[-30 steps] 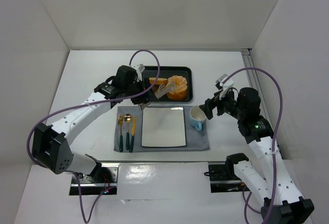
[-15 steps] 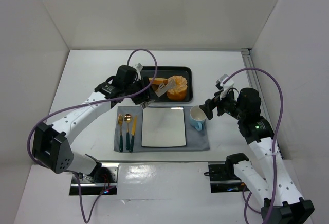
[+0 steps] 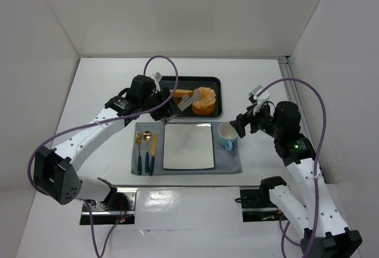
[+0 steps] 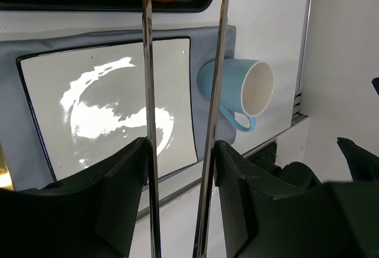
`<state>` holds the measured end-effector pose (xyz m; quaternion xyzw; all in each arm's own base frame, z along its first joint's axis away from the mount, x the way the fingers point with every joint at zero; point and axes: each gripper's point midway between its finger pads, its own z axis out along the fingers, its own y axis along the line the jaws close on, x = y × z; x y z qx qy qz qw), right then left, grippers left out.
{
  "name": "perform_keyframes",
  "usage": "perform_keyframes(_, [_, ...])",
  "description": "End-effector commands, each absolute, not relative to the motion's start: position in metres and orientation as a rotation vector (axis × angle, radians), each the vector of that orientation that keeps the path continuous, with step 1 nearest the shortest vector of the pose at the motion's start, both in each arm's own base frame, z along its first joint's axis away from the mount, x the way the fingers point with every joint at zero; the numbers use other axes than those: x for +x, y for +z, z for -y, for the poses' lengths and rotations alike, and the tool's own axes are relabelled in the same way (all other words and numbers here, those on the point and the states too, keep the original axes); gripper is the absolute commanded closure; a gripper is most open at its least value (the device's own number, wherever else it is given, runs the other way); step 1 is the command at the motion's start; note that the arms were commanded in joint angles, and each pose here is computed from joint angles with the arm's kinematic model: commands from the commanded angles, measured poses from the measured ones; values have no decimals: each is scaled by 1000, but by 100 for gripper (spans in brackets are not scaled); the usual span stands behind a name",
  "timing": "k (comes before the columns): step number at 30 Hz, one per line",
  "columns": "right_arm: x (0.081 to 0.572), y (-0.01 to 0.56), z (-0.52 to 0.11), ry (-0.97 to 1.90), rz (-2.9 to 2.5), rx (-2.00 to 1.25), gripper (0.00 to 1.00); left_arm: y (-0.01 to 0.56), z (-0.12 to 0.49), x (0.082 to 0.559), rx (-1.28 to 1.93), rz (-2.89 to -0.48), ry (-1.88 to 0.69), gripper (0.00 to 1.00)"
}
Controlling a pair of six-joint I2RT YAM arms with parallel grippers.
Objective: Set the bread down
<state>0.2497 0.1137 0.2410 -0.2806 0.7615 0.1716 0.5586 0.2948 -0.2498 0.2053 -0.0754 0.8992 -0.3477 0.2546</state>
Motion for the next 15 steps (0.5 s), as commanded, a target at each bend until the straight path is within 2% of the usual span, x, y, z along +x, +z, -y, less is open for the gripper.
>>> perform_keyframes(1, [252, 251, -114, 386, -1748, -666, 0, 221, 248, 292, -223, -2398, -965, 39])
perform_keyframes(15, [252, 251, -114, 386, -1748, -666, 0, 208, 252, 292, -218, -2422, -974, 39])
